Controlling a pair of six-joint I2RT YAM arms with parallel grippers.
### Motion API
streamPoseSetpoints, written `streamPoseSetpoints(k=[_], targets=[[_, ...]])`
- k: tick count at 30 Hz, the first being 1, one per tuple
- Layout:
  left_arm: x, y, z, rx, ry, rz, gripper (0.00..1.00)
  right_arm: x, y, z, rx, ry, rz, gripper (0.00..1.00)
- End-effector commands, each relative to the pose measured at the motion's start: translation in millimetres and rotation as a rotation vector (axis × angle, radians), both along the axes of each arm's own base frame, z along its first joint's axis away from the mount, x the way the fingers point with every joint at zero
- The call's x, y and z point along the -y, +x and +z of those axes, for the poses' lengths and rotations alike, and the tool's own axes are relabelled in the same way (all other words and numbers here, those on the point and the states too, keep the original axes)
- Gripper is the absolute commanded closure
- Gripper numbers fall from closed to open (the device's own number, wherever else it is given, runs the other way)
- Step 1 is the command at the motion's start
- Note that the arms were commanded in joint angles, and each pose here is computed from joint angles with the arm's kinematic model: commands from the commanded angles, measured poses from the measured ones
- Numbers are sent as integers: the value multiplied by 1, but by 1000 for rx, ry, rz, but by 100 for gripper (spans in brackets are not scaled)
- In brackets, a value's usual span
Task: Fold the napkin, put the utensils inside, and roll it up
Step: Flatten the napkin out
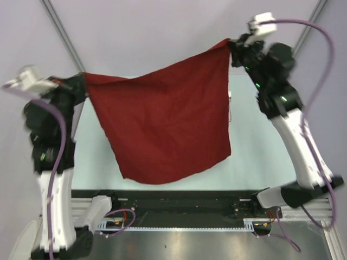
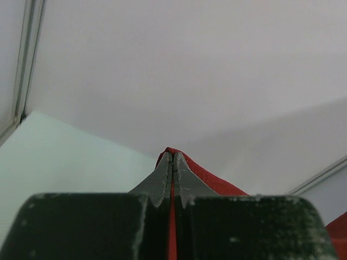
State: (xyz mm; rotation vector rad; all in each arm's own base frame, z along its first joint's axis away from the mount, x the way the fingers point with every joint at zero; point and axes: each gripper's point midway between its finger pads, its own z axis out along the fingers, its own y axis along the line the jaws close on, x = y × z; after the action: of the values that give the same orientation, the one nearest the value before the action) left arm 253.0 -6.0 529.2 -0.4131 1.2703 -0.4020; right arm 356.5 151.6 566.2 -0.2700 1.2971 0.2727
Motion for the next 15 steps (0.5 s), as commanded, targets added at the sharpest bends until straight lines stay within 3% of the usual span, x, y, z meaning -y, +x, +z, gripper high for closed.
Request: streamPoseSetpoints(k=[1, 6, 7, 9, 10, 11, 12, 14, 15], targets=[[-14, 102, -105, -287, 17, 40, 100, -28, 99, -116, -265, -65, 31, 100], [-12, 194, -207, -496, -11, -33, 100, -43, 185, -204, -380, -47, 49, 100], [-14, 208, -221, -519, -14, -32, 100, -49, 212, -248, -439, -63, 56, 100], [-16, 244, -260, -607, -17, -36, 90, -50, 247, -255, -439, -35, 63, 97], [-19, 253, -270, -639, -23, -37, 81, -60, 271, -320, -543, -57, 96, 82], [-18, 258, -282, -685, -22, -48, 48, -59, 283, -287, -504, -41, 112, 44], [-22, 270, -277, -687, -23, -41, 33, -61, 290, -296, -527, -41, 127, 31], [-27, 275, -298, -773, -32, -10, 21, -66, 299, -332, -616, -30, 151, 6], [-28, 277, -286, -758, -32, -5, 20, -63, 299, -322, -602, -20, 150, 4]])
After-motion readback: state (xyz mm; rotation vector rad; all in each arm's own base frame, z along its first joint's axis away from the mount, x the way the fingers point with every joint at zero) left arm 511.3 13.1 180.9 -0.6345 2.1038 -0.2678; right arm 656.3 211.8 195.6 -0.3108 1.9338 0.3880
